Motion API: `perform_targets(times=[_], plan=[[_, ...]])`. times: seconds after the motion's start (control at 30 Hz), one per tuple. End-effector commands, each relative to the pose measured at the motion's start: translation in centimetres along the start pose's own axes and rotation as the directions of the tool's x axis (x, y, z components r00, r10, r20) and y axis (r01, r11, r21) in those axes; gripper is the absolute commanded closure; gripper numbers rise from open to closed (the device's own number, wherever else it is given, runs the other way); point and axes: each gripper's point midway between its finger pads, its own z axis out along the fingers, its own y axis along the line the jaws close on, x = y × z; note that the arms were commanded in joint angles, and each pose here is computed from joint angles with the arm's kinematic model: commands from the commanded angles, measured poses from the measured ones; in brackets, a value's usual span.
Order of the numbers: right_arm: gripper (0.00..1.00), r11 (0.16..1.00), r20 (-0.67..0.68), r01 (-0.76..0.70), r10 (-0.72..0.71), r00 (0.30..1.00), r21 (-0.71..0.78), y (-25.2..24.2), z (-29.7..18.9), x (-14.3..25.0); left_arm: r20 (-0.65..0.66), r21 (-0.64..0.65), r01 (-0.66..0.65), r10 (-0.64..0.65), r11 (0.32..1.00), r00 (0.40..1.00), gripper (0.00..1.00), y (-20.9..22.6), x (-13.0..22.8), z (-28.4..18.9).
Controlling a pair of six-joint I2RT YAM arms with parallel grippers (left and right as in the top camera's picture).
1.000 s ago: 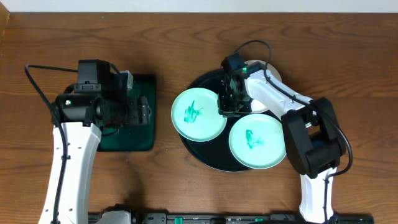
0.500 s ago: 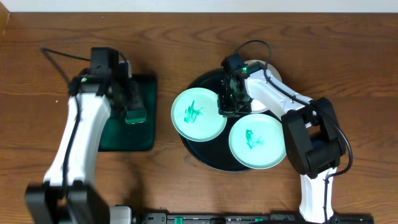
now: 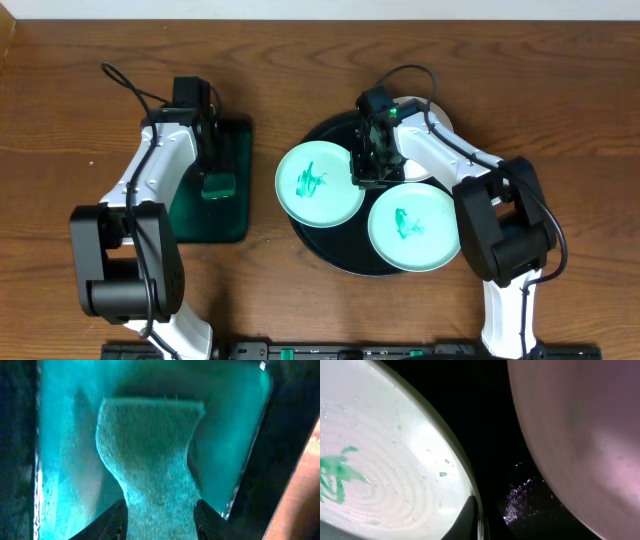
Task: Clean dirty plates on tray and stack at the side
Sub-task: 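Grasp the green sponge with the left gripper and lift it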
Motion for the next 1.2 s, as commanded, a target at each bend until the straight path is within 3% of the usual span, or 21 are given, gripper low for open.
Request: perform_targets(times=[0.0, 0.33, 0.47, 0.5, 0.67, 0.93, 1.17], plan=[[0.99, 0.995, -0.042, 0.014, -0.010, 0.999, 0.098, -2.0, 1.5, 1.3, 0.038, -0.025, 0.023, -0.022, 0.999, 0.999, 0.55, 0.4, -1.0, -0.4], [0.99, 0.995, -0.043, 0.014, -0.010, 0.999, 0.099, -2.0, 1.5, 1.3, -0.073, -0.049, 0.050, -0.053, 0.998, 0.996, 0.58, 0.5, 0.8, 3.6], [0.99, 0.995, -0.050, 0.013, -0.008, 0.999, 0.102, -2.1, 1.5, 1.5, -0.098, -0.050, 0.048, -0.053, 0.998, 0.994, 0.76, 0.4, 1.1, 5.1], [0.99, 0.995, -0.053, 0.012, -0.007, 0.999, 0.103, -2.1, 1.5, 1.6, -0.089, -0.048, 0.049, -0.053, 0.998, 0.995, 0.93, 0.4, 0.9, 5.1], [0.99, 0.995, -0.052, 0.012, -0.007, 0.999, 0.103, -2.1, 1.5, 1.5, -0.036, -0.031, 0.068, -0.069, 0.997, 0.997, 0.93, 0.1, -0.3, 4.2], [0.99, 0.995, -0.051, 0.013, -0.008, 0.999, 0.103, -2.1, 1.5, 1.5, 0.124, 0.015, 0.067, -0.069, 0.998, 0.990, 0.93, -0.1, -2.4, -2.9], [0.99, 0.995, -0.043, 0.023, -0.019, 0.999, 0.098, -2.0, 1.5, 1.3, 0.389, 0.054, 0.007, -0.027, 0.998, 0.921, 0.93, 0.1, -4.4, -13.1]])
